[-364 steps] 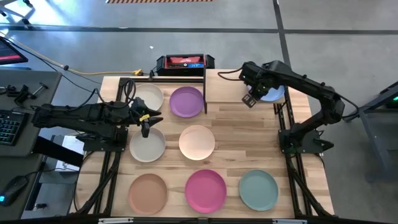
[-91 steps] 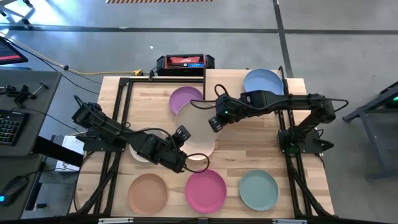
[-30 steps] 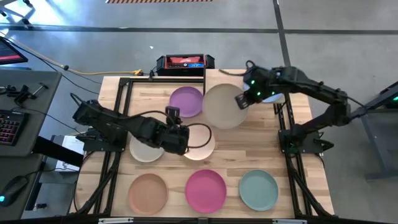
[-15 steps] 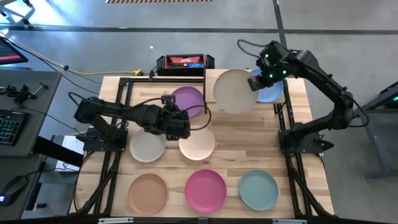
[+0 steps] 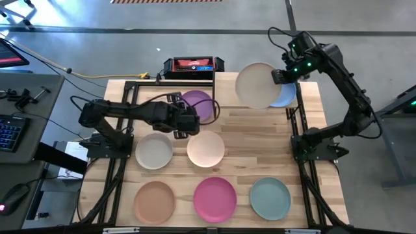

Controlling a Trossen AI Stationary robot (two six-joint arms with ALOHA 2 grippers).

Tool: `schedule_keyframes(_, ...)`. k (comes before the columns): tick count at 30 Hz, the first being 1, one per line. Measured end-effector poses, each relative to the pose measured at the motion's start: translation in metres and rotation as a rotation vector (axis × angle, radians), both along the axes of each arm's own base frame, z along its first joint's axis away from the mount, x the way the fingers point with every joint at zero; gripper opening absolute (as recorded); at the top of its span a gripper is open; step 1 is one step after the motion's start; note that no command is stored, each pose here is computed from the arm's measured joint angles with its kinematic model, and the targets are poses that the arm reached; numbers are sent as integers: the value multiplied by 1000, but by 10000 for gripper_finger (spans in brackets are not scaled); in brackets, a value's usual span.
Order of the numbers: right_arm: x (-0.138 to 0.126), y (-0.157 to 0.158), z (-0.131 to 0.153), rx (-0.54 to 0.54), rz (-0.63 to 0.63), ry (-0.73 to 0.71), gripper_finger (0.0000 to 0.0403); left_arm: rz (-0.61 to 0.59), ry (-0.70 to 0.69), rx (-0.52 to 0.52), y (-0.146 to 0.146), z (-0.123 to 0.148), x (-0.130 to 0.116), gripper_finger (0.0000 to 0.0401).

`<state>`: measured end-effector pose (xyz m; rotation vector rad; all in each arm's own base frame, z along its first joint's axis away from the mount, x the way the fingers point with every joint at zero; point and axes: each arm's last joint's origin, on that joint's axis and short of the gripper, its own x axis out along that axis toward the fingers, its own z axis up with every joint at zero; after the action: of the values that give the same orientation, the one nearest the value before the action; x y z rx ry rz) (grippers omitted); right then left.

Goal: Place and stack plates onto a shelf
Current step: Stack the white plate on top of the blue plate on the shelf

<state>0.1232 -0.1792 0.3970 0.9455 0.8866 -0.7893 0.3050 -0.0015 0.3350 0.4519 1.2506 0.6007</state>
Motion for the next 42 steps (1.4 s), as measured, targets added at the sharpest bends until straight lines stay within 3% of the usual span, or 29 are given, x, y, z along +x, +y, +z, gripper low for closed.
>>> schedule_keyframes(5, -5, -2, -1, -1, -42, 34, 0, 58, 46, -2, 10, -1, -6, 133)
schedule_keyframes(12, -12, -4, -2, 2, -200, 107, 0, 130, 115, 1, 16, 5, -25, 133)
schedule_keyframes(31, -23, 9, 6, 43, -448, 80, 0, 133, -241, -67, 17, 76, -114, 133)
schedule_keyframes(42, -52, 54, 29, -60, -620, 4, 0, 97, -242, -57, 17, 81, -123, 133)
